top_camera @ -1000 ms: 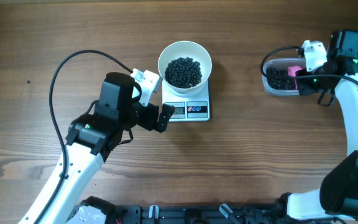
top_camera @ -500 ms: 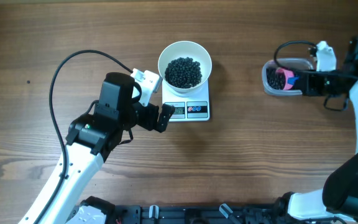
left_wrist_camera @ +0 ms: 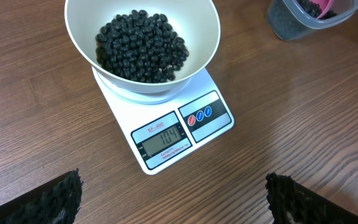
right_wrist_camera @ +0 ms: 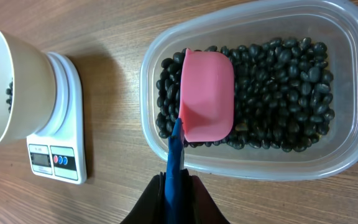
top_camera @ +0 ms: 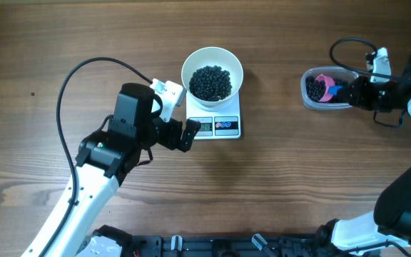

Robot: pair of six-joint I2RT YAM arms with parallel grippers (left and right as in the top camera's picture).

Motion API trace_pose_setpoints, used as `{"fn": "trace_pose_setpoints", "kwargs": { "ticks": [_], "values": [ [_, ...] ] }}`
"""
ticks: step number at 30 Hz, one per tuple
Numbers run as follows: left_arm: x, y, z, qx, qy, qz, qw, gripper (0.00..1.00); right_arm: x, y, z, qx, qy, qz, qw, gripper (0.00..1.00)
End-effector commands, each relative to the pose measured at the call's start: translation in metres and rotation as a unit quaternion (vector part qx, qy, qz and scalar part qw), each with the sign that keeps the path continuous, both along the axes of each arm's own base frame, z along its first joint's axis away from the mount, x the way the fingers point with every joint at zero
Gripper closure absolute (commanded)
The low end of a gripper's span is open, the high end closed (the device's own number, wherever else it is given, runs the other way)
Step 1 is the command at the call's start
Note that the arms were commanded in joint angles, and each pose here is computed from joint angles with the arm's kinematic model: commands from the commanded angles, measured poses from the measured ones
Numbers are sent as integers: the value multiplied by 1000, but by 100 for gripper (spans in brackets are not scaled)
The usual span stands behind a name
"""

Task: Scoop item into bowl and weigh 150g on scale
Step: 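Drag the scoop through the beans and lift it out filled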

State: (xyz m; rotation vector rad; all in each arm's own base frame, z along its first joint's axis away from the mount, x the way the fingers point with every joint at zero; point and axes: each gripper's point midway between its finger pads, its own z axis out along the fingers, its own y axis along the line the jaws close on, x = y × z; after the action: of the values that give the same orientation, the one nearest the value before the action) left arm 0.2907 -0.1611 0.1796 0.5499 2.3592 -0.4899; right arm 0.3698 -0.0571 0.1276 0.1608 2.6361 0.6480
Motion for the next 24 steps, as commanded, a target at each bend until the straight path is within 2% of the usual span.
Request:
{"fn": "trace_pose_setpoints", "kwargs": {
  "ticks": [1, 3, 21, 24],
  "values": [
    [3, -1, 5, 5, -12, -7, 1000, 0, 8, 8, 3, 37, -9, -5, 999, 96],
    [3, -1, 5, 5, -11, -7, 1000, 0, 11, 7, 4, 50, -2, -32, 998, 96],
    [3, -1, 5, 5, -11, -6, 1000, 0, 17, 3, 7, 66, -14, -41, 997, 96],
    [3, -1, 5, 5, -12, -7, 1000, 0, 17, 2, 15, 98, -28, -43, 994, 96]
  ]
}}
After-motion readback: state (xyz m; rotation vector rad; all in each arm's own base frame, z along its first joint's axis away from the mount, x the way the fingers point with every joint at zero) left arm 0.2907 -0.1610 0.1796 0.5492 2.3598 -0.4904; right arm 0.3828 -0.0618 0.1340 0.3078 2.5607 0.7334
